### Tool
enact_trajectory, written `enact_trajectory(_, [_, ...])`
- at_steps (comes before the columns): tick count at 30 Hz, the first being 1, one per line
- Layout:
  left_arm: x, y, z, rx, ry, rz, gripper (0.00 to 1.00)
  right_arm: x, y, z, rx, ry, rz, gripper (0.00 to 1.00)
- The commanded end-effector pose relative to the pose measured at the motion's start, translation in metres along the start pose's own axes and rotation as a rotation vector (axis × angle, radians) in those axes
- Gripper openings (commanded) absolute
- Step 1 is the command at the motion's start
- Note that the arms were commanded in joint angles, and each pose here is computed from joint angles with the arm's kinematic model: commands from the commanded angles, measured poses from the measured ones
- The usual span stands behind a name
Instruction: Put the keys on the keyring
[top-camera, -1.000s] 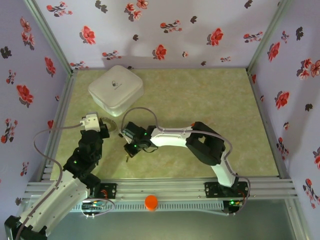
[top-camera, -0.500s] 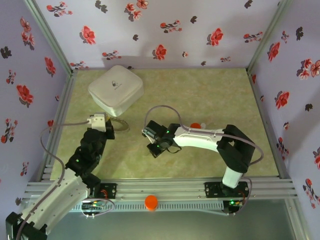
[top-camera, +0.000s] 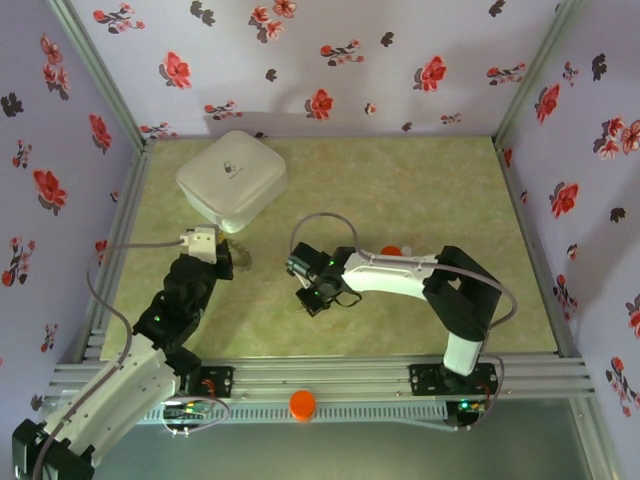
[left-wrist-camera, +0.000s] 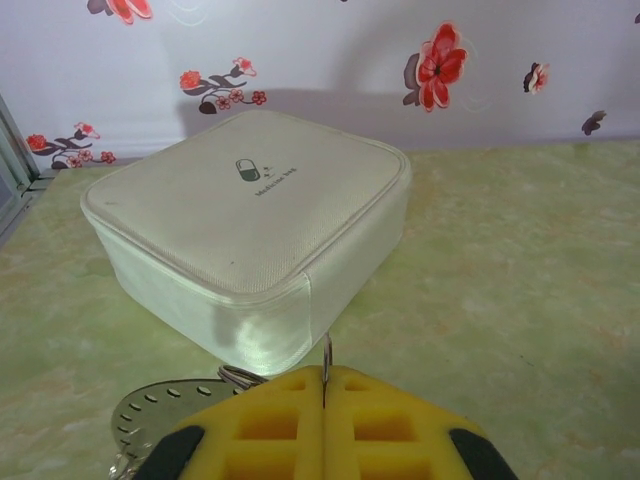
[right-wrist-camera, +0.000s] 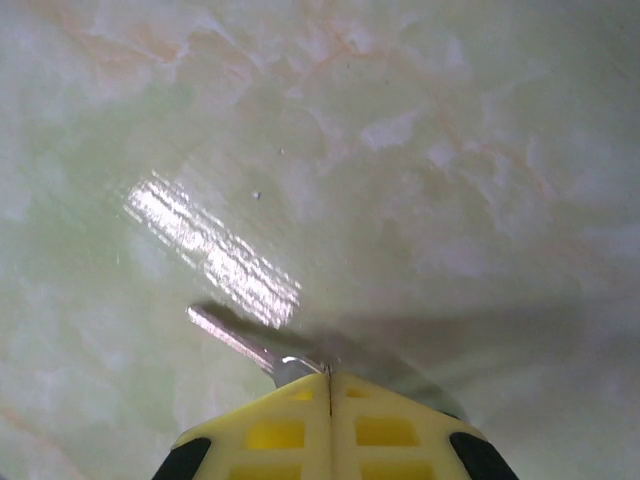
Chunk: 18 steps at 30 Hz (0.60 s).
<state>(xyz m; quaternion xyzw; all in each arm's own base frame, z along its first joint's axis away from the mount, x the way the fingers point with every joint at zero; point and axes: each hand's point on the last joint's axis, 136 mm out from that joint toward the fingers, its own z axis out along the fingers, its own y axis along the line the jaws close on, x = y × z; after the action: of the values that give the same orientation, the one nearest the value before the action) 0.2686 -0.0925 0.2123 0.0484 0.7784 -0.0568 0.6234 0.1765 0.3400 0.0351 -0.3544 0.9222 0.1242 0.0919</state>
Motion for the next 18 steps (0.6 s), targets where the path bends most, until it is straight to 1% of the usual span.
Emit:
enact_trajectory(1, [-0.0172, -0.0021, -0.0011, 0.013, -0.059, -0.009, 0.0, -0.0148, 0.0014, 0.003, 0.011, -0.034, -0.004, 0.0])
enact_trajectory(8, [-0.0165, -0.002, -0.0008, 0.012, -0.057, -0.01, 0.0, -0.0148, 0.0011, 0.0071, 0.015, -0.024, -0.004, 0.0])
enact_trajectory(18, [-0.0164, -0.0021, -0.0007, 0.012, -0.056, -0.007, 0.0, -0.0096, -0.0009, 0.0125, 0.022, -0.002, 0.003, 0.07])
